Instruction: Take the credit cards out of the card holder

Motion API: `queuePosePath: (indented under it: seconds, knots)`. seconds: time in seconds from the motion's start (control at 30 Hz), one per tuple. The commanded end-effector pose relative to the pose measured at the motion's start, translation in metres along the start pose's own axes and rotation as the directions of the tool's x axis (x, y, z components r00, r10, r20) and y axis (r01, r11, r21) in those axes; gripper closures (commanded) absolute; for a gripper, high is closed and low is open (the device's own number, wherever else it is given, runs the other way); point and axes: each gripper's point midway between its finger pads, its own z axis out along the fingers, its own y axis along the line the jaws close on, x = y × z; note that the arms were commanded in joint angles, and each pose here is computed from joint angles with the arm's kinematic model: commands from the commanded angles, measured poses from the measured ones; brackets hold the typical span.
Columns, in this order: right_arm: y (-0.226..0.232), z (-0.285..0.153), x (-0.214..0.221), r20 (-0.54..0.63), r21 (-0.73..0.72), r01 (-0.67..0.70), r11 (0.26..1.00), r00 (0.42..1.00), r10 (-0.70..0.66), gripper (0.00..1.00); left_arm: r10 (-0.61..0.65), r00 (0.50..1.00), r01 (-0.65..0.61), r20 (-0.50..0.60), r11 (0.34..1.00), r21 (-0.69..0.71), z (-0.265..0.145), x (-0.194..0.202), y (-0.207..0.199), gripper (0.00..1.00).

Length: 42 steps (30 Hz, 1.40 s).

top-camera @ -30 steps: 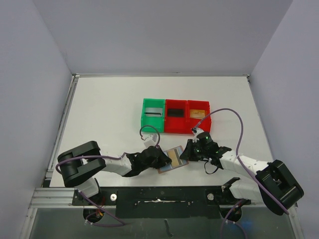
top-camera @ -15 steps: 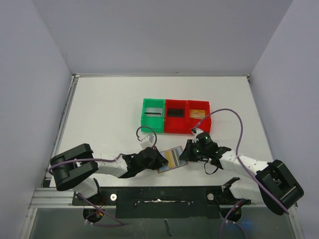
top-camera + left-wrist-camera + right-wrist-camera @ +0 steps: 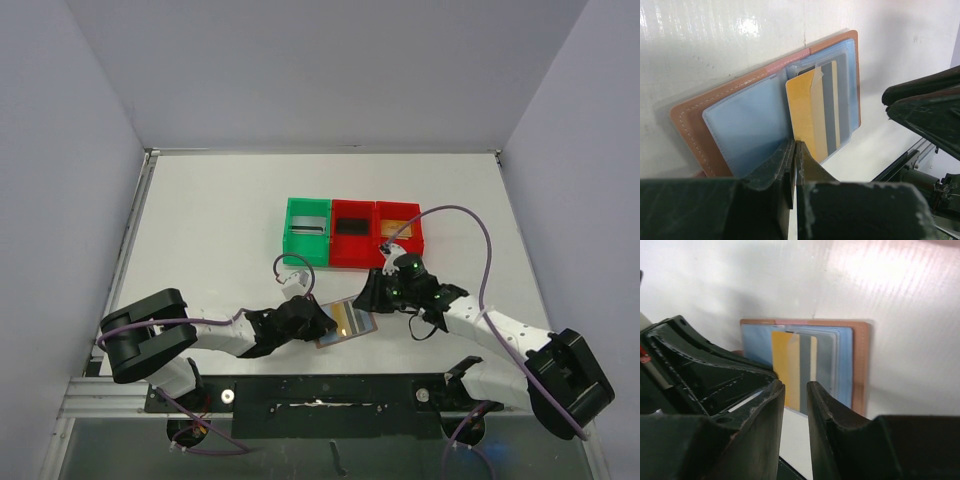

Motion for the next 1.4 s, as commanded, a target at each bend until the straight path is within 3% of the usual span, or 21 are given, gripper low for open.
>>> queuePosePath:
  seconds: [0.0,0.27,0.43,0.53,1.2,1.37]
  knots:
    - [0.030,0.002,-0.012,0.009,-0.111,0.047,0.993,0.999,-0.046,0.73,0.022,1.000,-0.022,0.017,1.000,0.021,-0.003,-0.004,-0.007,1.00]
    - [0.001,0.026,0.018,-0.082,-0.020,-0.018,1.000,0.997,0.016,0.74,0.004,1.000,-0.005,0.012,0.999,0.042,-0.004,-0.003,-0.010,0.99]
    - [-0.017,0.024,0.034,-0.090,0.038,-0.053,0.998,0.994,0.056,0.74,-0.019,1.000,0.019,0.010,0.998,0.065,-0.003,-0.002,-0.013,0.76]
    - [-0.021,0.022,0.039,-0.080,0.042,-0.070,0.997,0.994,0.073,0.74,-0.045,0.999,0.044,0.005,0.995,0.091,-0.002,0.000,-0.015,0.68]
    - [-0.025,0.021,0.048,-0.080,0.032,-0.096,0.995,0.992,0.098,0.75,-0.099,0.995,0.098,-0.003,0.989,0.111,0.008,0.006,-0.010,0.68]
    - [-0.026,0.021,0.049,-0.075,0.038,-0.110,0.993,0.991,0.112,0.75,-0.179,0.983,0.177,0.031,0.982,0.060,0.004,0.002,0.004,0.66]
